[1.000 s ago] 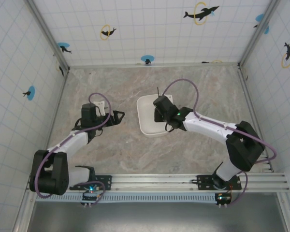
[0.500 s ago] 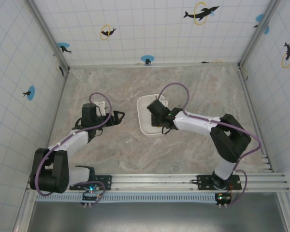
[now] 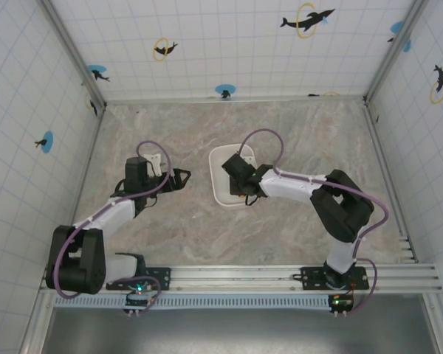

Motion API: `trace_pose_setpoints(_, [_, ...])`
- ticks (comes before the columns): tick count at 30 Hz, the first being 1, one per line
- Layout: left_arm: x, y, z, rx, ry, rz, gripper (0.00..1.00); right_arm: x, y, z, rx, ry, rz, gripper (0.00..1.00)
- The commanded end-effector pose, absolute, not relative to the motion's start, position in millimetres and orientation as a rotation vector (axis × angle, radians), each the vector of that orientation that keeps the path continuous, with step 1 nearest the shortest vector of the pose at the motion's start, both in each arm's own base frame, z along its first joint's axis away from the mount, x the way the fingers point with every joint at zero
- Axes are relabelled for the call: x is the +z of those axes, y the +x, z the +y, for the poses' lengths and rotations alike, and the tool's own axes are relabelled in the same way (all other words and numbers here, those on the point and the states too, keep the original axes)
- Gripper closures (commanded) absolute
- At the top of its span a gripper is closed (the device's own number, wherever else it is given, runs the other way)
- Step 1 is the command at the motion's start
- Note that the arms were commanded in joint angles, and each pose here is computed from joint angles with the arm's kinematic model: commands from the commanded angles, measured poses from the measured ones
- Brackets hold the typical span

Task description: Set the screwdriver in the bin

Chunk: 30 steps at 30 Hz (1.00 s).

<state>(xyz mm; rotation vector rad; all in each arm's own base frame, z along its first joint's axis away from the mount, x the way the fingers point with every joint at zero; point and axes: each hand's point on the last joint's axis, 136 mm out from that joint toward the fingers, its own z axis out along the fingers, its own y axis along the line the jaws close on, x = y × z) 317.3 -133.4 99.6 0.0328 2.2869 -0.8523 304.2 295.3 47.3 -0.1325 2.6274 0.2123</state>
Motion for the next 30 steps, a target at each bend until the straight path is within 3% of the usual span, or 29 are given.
trace_pose_setpoints(1, [103.3,319.1,-136.2,-0.85,0.054,2.287,0.02,52.3,312.1,306.9,0.22,-0.137,2.611,1.0])
trace_pose_setpoints(6, [103.2,318.8,-136.2,-0.851,0.054,2.289,0.02,44.5,312.3,307.6,0.203,-0.144,2.626,0.99])
trace_pose_setpoints(15, [102.9,318.9,-137.0,-0.854,0.059,2.292,0.02,36.7,313.9,308.8,0.179,-0.156,2.64,0.85])
trace_pose_setpoints(22, [104.2,318.9,-137.7,-0.857,0.063,2.289,0.02,35.7,314.7,308.9,0.165,-0.165,2.644,0.67])
trace_pose_setpoints(30, [105.4,318.7,-138.0,-0.858,0.068,2.287,0.02,39.9,316.4,308.5,0.149,-0.18,2.638,0.61])
